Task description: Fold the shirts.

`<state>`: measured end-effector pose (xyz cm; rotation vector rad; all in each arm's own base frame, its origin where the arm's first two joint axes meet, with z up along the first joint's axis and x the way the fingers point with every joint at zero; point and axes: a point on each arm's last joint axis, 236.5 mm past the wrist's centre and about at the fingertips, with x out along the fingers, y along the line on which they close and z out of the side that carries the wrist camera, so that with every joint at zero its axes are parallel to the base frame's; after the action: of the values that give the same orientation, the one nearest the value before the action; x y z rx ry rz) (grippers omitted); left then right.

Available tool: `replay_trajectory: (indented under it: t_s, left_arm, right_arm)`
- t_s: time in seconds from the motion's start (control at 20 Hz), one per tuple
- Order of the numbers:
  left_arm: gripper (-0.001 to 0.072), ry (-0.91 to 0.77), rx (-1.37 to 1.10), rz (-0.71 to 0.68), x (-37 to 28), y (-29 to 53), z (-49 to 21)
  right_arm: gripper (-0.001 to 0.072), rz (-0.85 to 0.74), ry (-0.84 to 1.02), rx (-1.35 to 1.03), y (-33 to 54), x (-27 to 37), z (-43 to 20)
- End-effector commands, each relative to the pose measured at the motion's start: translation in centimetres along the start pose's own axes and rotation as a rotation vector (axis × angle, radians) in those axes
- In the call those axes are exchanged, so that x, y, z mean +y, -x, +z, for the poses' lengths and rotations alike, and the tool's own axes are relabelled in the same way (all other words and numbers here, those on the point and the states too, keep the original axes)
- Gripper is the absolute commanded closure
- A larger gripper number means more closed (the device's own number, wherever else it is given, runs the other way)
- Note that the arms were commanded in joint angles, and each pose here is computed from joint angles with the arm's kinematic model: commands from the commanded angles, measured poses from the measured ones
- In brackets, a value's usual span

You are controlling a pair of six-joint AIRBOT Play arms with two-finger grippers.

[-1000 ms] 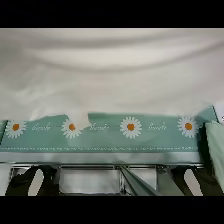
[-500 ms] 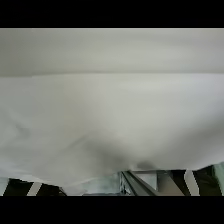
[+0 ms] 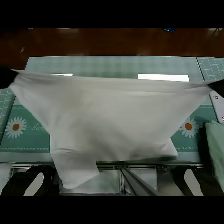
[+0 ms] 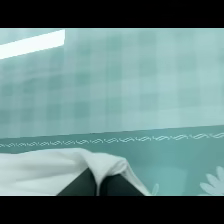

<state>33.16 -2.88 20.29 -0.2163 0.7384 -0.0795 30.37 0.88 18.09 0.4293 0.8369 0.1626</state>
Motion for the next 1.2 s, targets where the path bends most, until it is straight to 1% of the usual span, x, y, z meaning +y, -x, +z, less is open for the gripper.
replay_trajectory:
  t_s: [0.0, 0.1, 0.25, 0.4, 0.5, 0.8, 0.95, 1.05, 1.1, 1.15]
  left_arm:
    - [0.0681, 0.109, 0.063, -0.011, 1.8, -12.6, -0.4]
    - [0.0681, 0.168, 0.111, -0.02, 2.4, -18.7, -0.3]
    - [0.0682, 0.205, 0.182, -0.017, 3.4, -26.2, -0.1]
    - [0.0682, 0.222, 0.219, -0.04, 3.2, -30.5, 1.1]
    - [0.0682, 0.212, 0.262, -0.058, 2.9, -32.1, 1.7]
    - [0.0682, 0.192, 0.332, -0.074, 2.5, -33.0, 1.5]
    - [0.0681, 0.17, 0.455, -0.077, 3.2, -31.0, -0.7]
    - [0.0681, 0.069, 0.587, -0.109, 3.8, -28.4, -3.0]
    - [0.0681, 0.046, 0.635, -0.12, 4.3, -27.2, -3.8]
    - [0.0682, 0.043, 0.667, -0.125, 5.0, -26.2, -4.2]
  right_arm:
    - [0.0685, 0.079, -0.11, 0.045, -9.7, -4.5, 0.8]
    - [0.0685, 0.119, -0.168, 0.09, -14.8, -6.3, 1.6]
    - [0.0685, 0.132, -0.182, 0.194, -22.4, -7.5, 1.9]
    - [0.0685, 0.137, -0.209, 0.225, -27.5, -7.8, 4.0]
    - [0.0685, 0.12, -0.224, 0.234, -29.3, -8.2, 5.4]
    - [0.0685, 0.13, -0.214, 0.24, -29.8, -7.9, 7.2]
    - [0.0685, 0.157, -0.211, 0.323, -28.6, -7.3, 5.6]
    - [0.0685, 0.194, -0.196, 0.418, -26.8, -6.7, 3.8]
    - [0.0685, 0.195, -0.166, 0.453, -25.8, -6.7, 3.1]
    - [0.0685, 0.144, -0.144, 0.478, -24.9, -7.6, 2.3]
